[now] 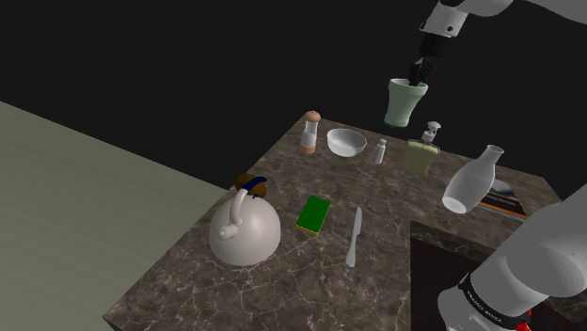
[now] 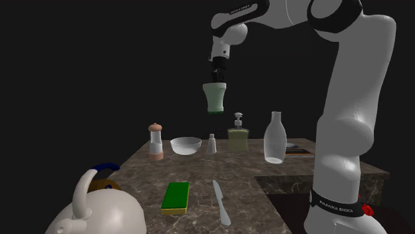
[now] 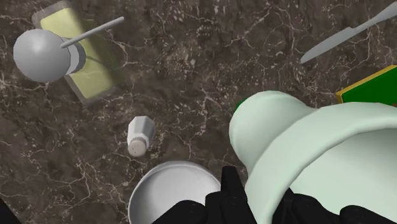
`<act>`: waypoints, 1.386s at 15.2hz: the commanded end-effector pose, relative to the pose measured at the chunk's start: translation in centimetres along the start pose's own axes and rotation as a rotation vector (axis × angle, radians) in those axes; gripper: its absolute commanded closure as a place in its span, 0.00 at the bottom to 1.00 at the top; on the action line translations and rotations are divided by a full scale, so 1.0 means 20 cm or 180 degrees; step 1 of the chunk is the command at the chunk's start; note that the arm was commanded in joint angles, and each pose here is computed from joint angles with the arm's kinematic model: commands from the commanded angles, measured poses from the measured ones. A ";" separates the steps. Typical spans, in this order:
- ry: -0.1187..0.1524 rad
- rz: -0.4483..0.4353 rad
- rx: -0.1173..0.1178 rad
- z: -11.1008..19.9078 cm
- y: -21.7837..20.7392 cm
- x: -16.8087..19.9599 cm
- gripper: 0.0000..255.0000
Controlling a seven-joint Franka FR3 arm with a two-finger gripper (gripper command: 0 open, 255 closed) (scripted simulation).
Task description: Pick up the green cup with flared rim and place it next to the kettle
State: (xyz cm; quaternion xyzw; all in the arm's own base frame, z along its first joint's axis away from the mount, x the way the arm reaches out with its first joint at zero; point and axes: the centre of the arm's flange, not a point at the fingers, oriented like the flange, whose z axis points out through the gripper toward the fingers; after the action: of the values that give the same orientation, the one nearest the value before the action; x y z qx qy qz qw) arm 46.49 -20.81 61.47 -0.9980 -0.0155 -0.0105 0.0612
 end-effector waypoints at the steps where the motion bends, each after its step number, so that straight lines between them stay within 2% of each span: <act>1: 0.0000 0.0000 0.0000 -0.01 -0.06 0.02 1.00; 21: 0.0000 0.0000 0.0000 0.14 -1.26 0.56 1.00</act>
State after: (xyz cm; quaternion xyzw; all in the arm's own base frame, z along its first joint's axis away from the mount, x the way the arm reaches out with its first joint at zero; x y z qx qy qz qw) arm 56.18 3.62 61.99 -0.9980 -0.0160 -0.0104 0.0609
